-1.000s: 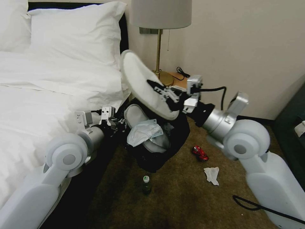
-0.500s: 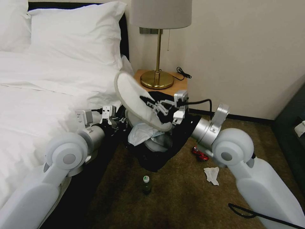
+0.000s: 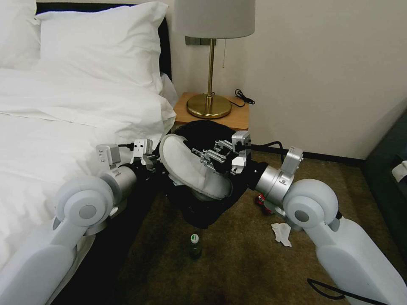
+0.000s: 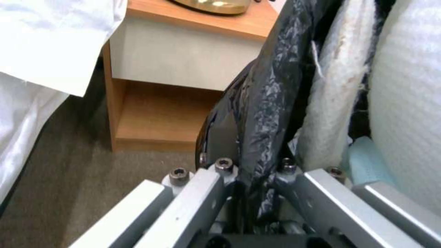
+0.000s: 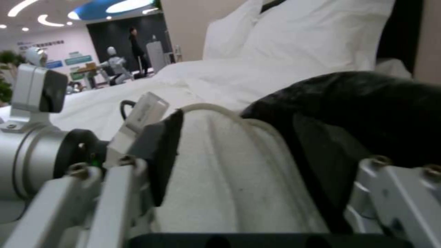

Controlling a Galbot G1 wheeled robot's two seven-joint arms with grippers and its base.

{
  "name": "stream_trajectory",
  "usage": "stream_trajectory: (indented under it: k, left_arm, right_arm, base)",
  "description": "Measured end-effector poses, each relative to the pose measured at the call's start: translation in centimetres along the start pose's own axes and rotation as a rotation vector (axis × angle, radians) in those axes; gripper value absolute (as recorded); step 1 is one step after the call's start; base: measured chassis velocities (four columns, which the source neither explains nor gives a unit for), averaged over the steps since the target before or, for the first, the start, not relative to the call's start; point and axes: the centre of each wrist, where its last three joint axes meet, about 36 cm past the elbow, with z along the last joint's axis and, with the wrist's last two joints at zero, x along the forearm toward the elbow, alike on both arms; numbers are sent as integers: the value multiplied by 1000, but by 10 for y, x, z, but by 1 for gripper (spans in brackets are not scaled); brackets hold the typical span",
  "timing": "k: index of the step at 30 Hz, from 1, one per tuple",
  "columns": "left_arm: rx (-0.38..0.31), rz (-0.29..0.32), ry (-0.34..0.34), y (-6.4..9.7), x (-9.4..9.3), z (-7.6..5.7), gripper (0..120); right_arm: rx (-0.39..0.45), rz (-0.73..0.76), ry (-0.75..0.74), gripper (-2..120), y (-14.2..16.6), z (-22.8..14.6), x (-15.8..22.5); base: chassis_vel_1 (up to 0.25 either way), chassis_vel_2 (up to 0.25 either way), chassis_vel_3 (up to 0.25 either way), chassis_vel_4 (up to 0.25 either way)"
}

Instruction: Pick up the trash bin, then pick up the garbage on the floor and place it into the trash bin.

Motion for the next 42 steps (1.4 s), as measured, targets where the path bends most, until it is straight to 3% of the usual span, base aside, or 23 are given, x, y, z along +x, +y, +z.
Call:
stream_trajectory:
  k: [4, 8, 10, 19, 30, 32, 35, 38, 42]
  left_arm:
    - [3, 0, 4, 0, 0, 1, 1]
    - [6, 1, 7, 0, -2, 2, 1]
    - [12, -7, 8, 3, -5, 2, 1]
    - [12, -28, 8, 8, -3, 2, 1]
    - [19, -45, 6, 9, -1, 5, 1]
    - [19, -57, -15, 9, 4, -1, 1]
    - [19, -54, -20, 9, 4, -3, 1]
    - [20, -54, -26, 10, 5, -5, 1]
    - [19, -54, -29, 11, 6, -6, 1]
  right_arm:
    - [14, 32, -16, 83, -5, -7, 11]
    - [25, 37, -33, 93, -4, -13, 16]
    - [50, 57, -87, 104, -4, -34, 26]
    - [71, 246, -220, 114, -18, -68, 56]
    - [110, 360, -204, 110, -27, -88, 100]
    - [145, 336, -6, 101, -67, -66, 133]
    - [155, 323, 52, 100, -80, -52, 142]
    - [162, 300, 201, 100, -119, 2, 169]
    - [168, 283, 279, 100, -135, 39, 185]
  base:
    - [0, 0, 0, 0]
    - [0, 0, 0, 0]
    - [0, 0, 0, 0]
    - [0, 0, 0, 0]
    - [0, 0, 0, 0]
    - [0, 0, 0, 0]
    - [0, 0, 0, 0]
    - [0, 0, 0, 0]
    - [0, 0, 0, 0]
